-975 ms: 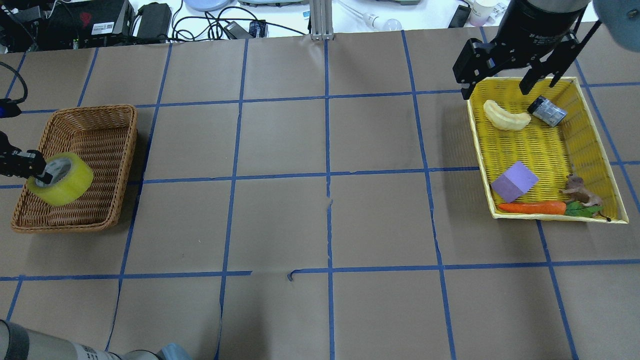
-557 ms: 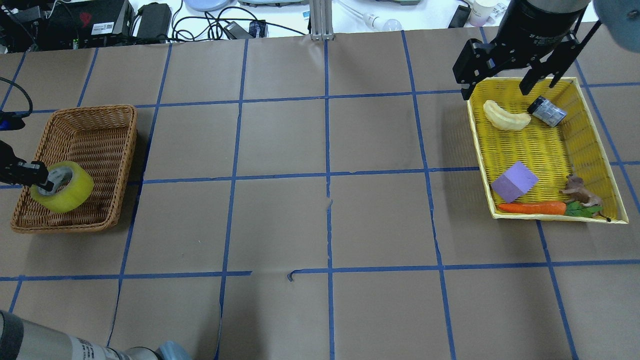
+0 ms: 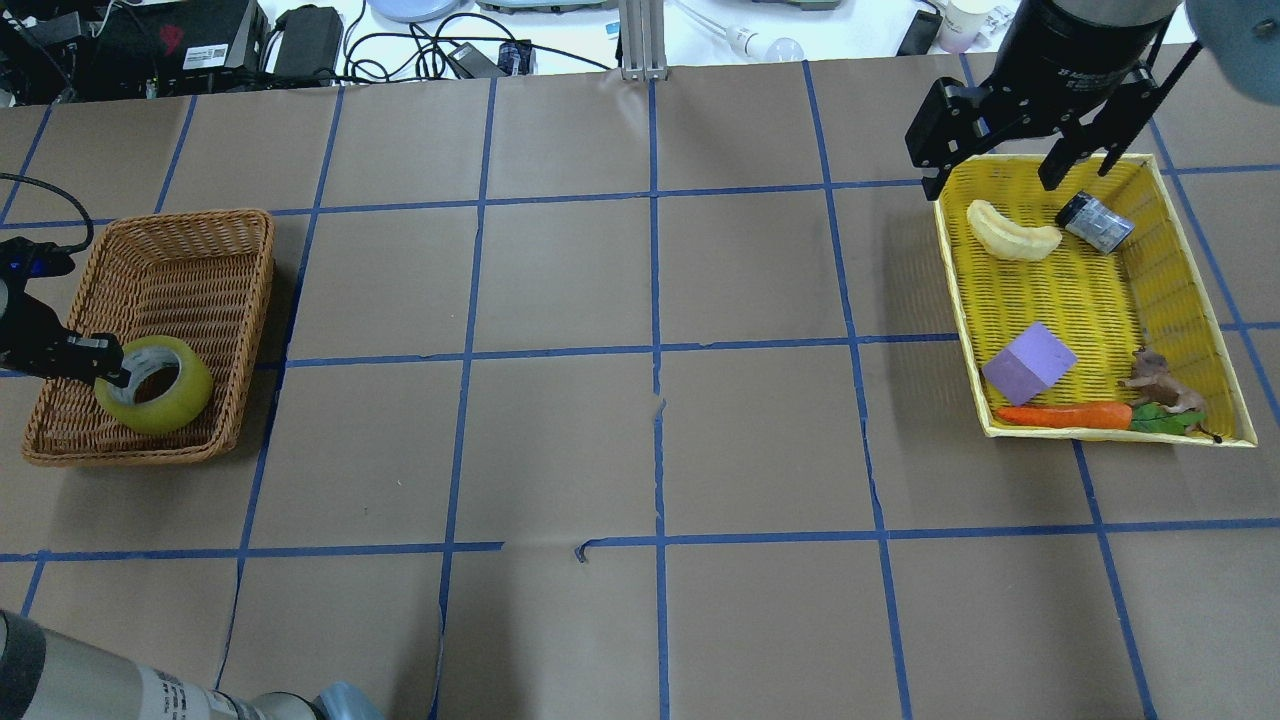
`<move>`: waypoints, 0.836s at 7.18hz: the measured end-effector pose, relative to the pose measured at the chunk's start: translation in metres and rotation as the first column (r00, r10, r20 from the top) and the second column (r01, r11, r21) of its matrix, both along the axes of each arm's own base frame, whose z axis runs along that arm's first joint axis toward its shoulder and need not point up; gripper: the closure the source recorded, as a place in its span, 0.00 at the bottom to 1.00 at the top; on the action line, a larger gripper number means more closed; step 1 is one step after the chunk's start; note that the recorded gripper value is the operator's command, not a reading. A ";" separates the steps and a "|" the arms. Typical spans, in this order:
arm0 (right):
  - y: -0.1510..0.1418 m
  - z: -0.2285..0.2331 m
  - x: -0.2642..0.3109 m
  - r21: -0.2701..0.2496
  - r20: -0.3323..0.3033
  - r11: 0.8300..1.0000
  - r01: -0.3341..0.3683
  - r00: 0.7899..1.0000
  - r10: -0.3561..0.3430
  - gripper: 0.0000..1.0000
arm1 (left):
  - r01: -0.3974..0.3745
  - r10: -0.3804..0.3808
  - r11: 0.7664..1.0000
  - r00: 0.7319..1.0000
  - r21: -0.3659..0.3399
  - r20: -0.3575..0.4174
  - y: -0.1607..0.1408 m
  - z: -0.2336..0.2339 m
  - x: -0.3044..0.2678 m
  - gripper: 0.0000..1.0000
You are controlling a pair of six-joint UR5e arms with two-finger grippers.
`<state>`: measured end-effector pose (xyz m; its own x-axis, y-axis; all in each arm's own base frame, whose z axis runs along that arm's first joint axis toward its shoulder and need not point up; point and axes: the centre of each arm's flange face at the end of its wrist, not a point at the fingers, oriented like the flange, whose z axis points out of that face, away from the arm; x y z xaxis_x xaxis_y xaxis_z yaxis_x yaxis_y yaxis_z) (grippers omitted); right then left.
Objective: Transfer tape with both arms
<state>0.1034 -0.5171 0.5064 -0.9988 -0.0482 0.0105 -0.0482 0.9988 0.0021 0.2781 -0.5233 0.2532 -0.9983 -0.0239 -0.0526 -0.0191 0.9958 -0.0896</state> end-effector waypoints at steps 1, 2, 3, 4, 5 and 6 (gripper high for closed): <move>0.000 0.000 0.000 0.000 0.000 1.000 0.000 1.000 0.000 0.00 | 0.021 -0.021 1.000 1.000 -0.021 0.023 -0.012 0.024 -0.013 0.08; 0.000 0.000 0.000 0.000 0.000 1.000 -0.001 1.000 0.001 0.00 | 0.005 -0.004 1.000 1.000 -0.018 0.014 -0.022 0.049 -0.035 0.07; 0.000 0.000 0.000 0.001 0.000 1.000 -0.001 1.000 0.001 0.00 | -0.045 0.045 0.999 0.999 -0.002 -0.014 -0.031 0.073 -0.066 0.07; 0.000 0.000 -0.001 0.002 0.000 1.000 0.000 1.000 0.000 0.00 | -0.079 0.079 0.997 0.996 0.020 -0.044 -0.038 0.095 -0.110 0.07; 0.000 -0.001 -0.001 0.003 0.000 1.000 0.000 1.000 0.000 0.00 | -0.107 0.110 0.994 0.992 0.037 -0.067 -0.042 0.114 -0.162 0.07; 0.000 -0.001 -0.001 0.003 0.000 1.000 0.001 1.000 -0.001 0.00 | -0.136 0.141 0.989 0.986 0.057 -0.087 -0.041 0.127 -0.217 0.07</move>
